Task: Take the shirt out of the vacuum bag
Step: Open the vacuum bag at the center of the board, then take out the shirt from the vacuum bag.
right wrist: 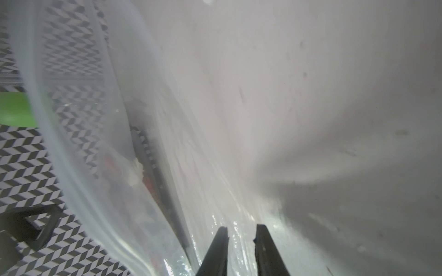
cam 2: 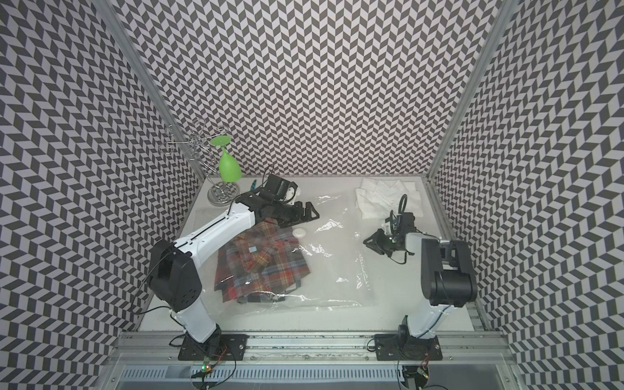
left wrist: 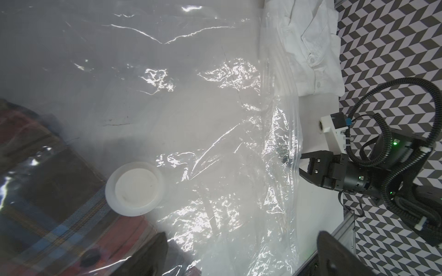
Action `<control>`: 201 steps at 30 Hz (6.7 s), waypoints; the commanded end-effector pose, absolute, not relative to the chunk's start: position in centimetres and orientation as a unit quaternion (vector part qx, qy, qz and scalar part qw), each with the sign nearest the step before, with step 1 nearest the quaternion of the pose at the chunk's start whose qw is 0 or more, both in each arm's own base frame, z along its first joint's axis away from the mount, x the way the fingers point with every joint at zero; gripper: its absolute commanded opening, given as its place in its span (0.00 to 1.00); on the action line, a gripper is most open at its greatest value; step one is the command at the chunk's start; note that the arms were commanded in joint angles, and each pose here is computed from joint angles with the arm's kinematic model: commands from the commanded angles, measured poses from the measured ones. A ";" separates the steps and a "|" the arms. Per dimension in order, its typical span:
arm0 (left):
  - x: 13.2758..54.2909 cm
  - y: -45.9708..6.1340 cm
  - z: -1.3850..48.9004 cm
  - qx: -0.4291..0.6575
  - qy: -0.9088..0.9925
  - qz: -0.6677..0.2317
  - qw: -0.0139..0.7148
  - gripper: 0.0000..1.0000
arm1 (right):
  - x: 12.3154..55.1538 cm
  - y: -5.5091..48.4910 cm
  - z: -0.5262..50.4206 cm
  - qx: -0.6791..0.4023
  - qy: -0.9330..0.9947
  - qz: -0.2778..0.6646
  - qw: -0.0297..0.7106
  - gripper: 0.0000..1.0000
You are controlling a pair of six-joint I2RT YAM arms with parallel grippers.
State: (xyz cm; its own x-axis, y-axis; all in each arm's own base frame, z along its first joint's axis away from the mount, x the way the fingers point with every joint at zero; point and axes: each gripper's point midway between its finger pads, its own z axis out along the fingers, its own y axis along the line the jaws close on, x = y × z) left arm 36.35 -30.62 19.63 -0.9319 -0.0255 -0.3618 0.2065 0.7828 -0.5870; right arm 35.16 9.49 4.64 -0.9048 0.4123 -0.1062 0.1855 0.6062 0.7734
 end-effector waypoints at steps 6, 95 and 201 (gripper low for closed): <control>36.2 -33.9 20.7 0.081 0.922 -0.337 0.174 0.99 | 34.3 11.4 7.9 0.131 0.845 0.488 0.174 0.20; 30.7 -43.5 24.1 0.195 0.927 -0.298 0.119 0.00 | 34.4 24.0 6.4 0.015 0.835 0.547 0.063 0.39; 32.0 -39.9 23.0 0.174 0.932 -0.293 0.125 0.00 | 26.3 30.3 17.7 -0.158 0.738 0.649 0.098 0.00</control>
